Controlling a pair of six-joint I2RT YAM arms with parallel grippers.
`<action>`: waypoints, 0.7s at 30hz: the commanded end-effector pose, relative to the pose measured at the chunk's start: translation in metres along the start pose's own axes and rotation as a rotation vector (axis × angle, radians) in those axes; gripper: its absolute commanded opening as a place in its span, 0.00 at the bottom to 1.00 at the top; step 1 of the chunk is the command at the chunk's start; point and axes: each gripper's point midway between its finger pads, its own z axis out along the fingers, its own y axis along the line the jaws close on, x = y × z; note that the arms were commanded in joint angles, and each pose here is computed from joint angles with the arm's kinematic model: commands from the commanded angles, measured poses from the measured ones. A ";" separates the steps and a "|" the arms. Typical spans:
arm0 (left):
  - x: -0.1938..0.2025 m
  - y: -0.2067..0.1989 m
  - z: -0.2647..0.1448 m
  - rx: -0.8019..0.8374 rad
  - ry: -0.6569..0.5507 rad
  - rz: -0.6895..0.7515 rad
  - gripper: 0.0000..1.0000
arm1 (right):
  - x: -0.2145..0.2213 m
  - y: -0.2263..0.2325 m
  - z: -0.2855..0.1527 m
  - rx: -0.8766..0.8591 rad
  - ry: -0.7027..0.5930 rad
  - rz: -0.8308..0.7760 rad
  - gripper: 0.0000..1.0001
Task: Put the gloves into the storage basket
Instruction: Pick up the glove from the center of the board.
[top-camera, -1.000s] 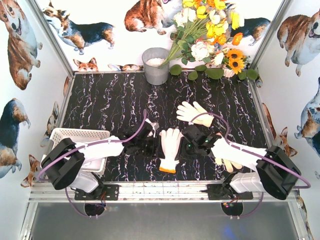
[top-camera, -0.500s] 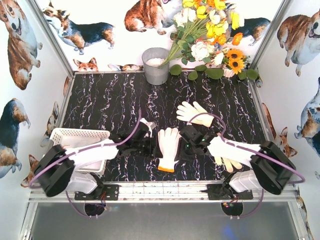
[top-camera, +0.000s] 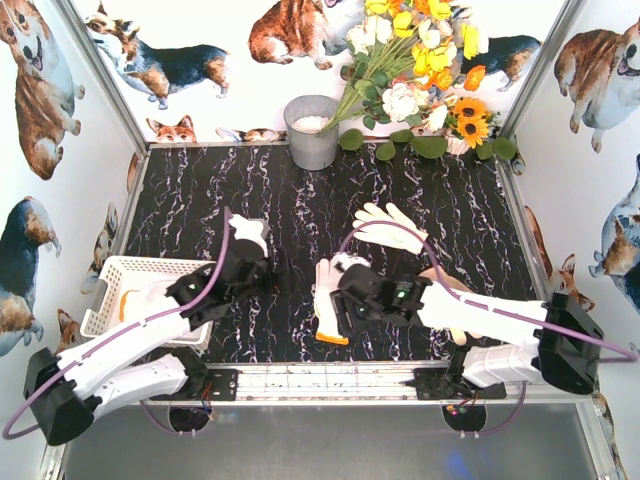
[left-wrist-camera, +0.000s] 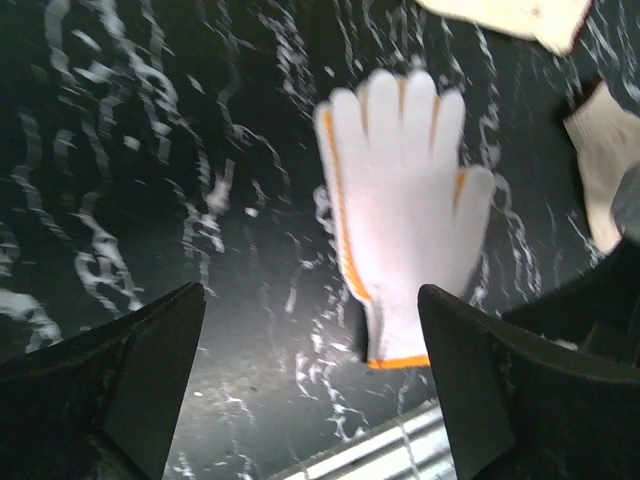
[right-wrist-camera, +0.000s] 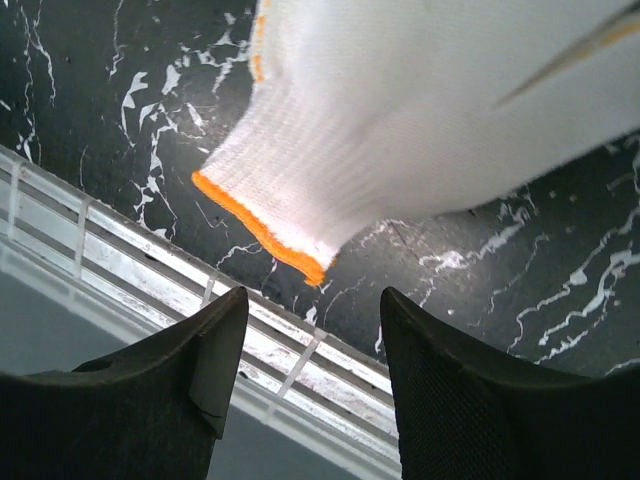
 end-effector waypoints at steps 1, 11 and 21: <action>-0.051 0.027 -0.027 -0.172 -0.175 0.058 0.84 | -0.018 0.014 0.004 0.041 -0.066 -0.212 0.57; -0.059 0.065 -0.030 -0.227 -0.138 -0.036 0.88 | -0.011 0.027 0.032 0.158 -0.038 -0.451 0.52; -0.038 0.099 -0.018 -0.207 -0.062 -0.205 0.87 | 0.009 0.037 0.057 0.172 0.078 -0.571 0.53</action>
